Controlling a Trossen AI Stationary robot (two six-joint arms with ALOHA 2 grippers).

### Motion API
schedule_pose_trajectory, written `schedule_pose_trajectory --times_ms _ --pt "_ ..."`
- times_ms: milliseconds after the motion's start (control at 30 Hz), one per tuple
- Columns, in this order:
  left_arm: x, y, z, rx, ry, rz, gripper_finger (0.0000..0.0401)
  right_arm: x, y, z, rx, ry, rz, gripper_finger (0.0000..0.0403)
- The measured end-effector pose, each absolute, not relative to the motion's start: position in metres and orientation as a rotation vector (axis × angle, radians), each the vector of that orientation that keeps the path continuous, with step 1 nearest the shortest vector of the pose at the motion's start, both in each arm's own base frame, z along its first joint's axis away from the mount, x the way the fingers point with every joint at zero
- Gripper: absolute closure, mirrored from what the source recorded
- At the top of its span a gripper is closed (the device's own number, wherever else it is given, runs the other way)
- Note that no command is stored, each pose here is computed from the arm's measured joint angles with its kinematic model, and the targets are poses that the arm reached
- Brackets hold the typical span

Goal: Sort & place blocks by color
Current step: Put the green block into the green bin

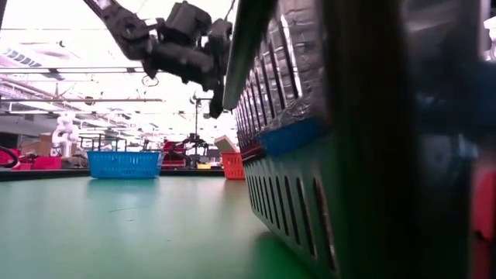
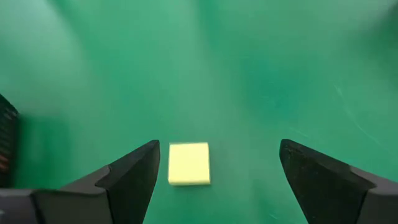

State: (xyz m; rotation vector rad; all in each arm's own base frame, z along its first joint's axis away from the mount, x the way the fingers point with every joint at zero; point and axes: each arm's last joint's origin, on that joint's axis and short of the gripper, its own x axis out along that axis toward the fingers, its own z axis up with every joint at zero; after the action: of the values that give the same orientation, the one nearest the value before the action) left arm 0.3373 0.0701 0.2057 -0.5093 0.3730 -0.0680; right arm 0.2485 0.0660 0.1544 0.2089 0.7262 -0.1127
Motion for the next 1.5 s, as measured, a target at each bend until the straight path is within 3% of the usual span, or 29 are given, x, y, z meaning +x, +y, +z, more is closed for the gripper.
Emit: schedule_pose_trajectory --times_ms 233,400,1067,1500 --pt "0.328 0.0 0.229 -0.405 0.425 -0.276 0.0217 0.254 0.075 0.134 0.111 0.773 -0.067 0.0083" --pt "0.313 -0.034 0.245 -0.374 0.453 -0.325 0.0217 0.259 0.077 0.131 0.071 0.743 -0.042 0.0083" --pt "0.273 -0.118 0.235 -0.398 0.659 -0.117 0.0217 0.258 0.093 0.13 0.047 0.681 -0.076 0.0083" --pt "0.258 -0.144 0.232 -0.427 0.704 -0.157 0.0217 0.265 0.097 0.101 0.006 0.712 -0.088 0.0083"
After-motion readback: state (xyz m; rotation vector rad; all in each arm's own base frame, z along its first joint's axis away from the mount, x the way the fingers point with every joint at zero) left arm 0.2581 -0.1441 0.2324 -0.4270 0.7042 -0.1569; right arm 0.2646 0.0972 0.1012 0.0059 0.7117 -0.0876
